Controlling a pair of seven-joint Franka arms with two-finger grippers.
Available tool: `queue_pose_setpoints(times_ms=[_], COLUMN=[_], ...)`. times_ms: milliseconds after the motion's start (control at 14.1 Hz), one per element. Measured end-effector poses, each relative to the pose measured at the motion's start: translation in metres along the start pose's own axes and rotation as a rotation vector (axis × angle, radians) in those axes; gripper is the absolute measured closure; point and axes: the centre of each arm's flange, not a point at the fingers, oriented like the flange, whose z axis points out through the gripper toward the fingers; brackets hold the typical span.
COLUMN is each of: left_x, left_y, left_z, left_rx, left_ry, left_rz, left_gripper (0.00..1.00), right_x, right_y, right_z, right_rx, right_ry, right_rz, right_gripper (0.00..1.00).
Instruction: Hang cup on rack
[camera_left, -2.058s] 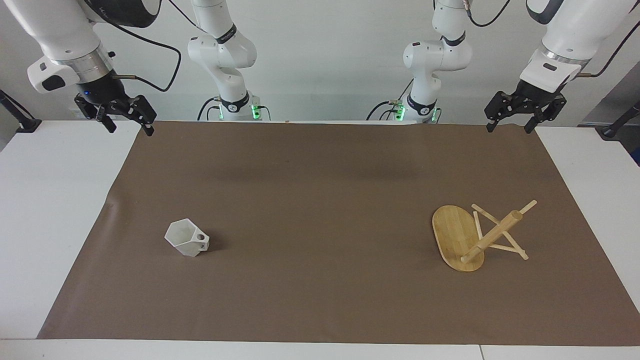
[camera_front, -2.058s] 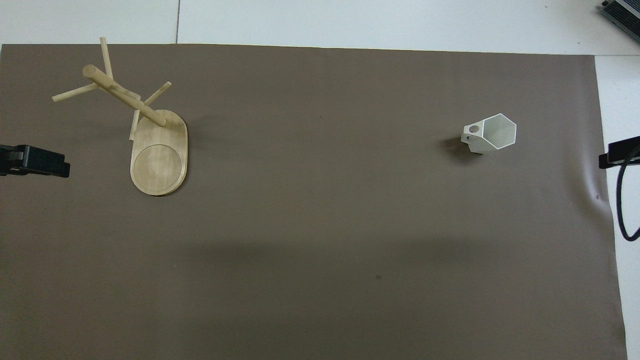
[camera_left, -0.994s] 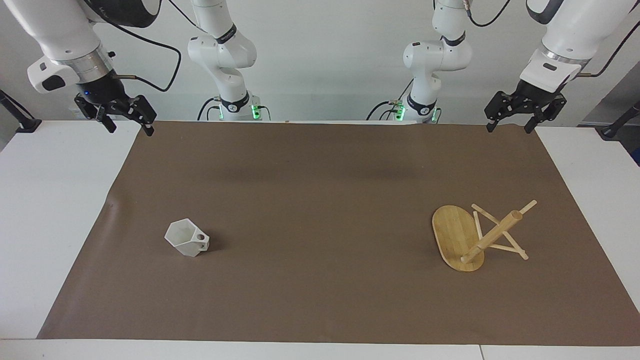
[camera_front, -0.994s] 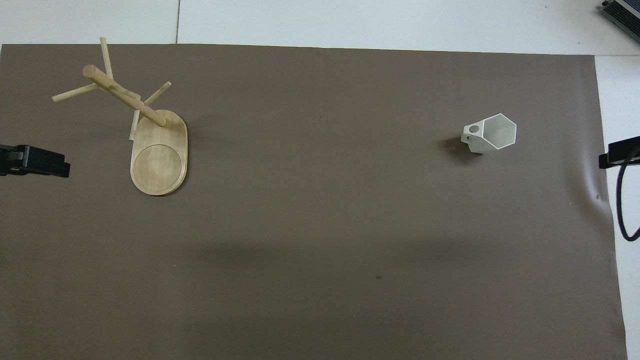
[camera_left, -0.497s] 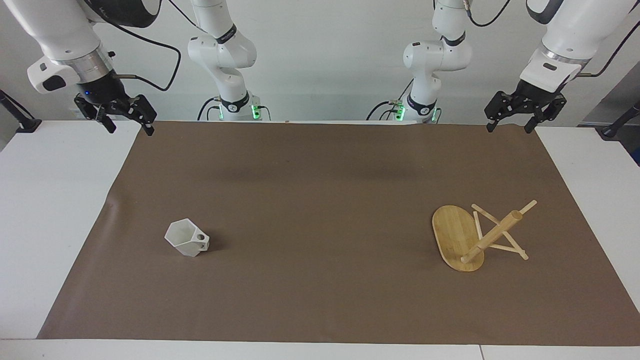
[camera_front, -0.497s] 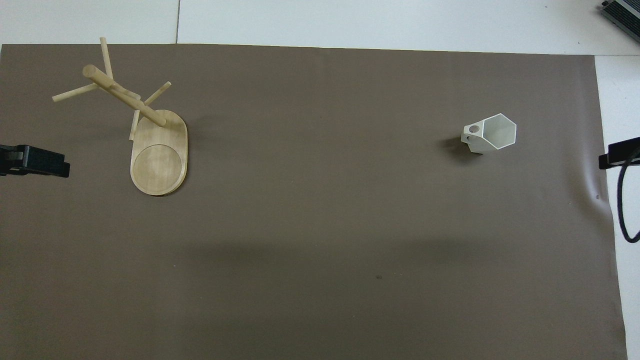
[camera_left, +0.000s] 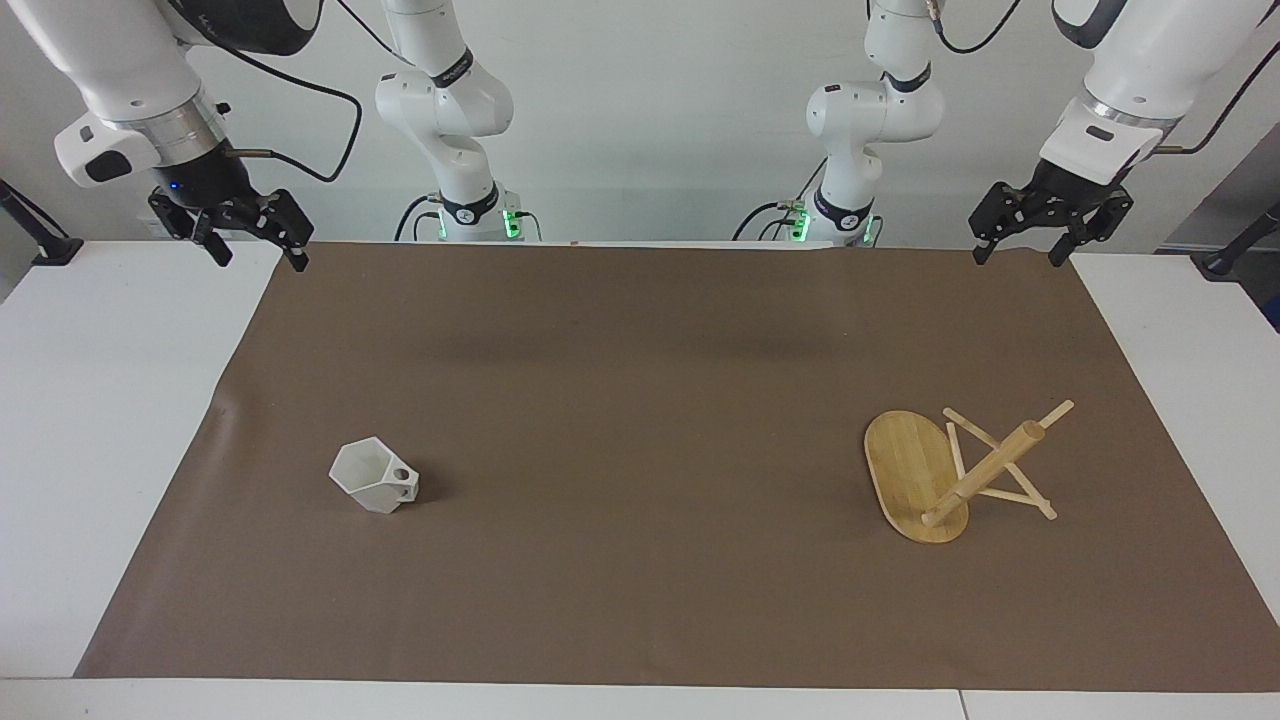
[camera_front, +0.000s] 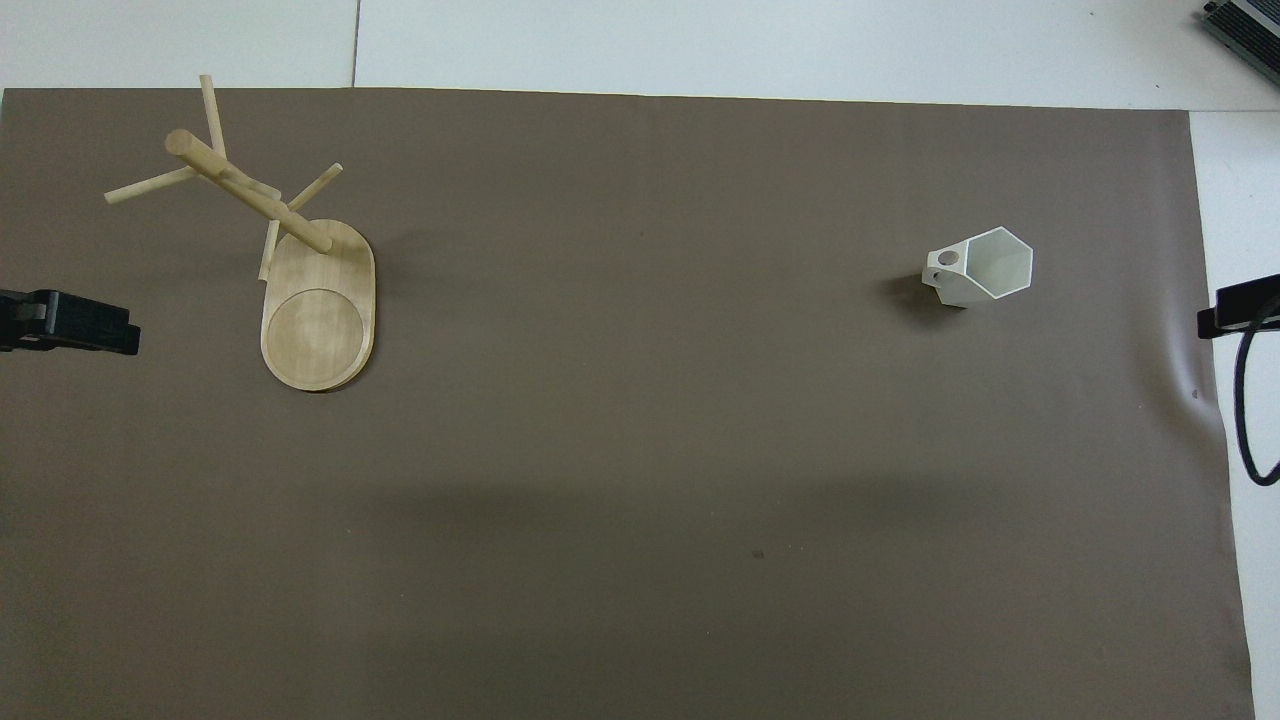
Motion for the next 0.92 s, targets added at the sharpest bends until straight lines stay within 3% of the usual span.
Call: queue_pose_setpoints(times_ms=[710, 923], left_x=[0.0, 0.0], left_y=[0.0, 0.0], left_z=[0.0, 0.0], left_rx=[0.0, 0.0], left_ry=[0.0, 0.0], left_rz=[0.0, 0.0], left_gripper=[0.0, 0.0], right_x=[0.0, 0.004], right_y=[0.0, 0.0], right_z=[0.005, 0.021], right_rx=[0.0, -0.001], right_ry=[-0.007, 0.052], right_rz=[0.0, -0.001], right_gripper=[0.0, 0.0])
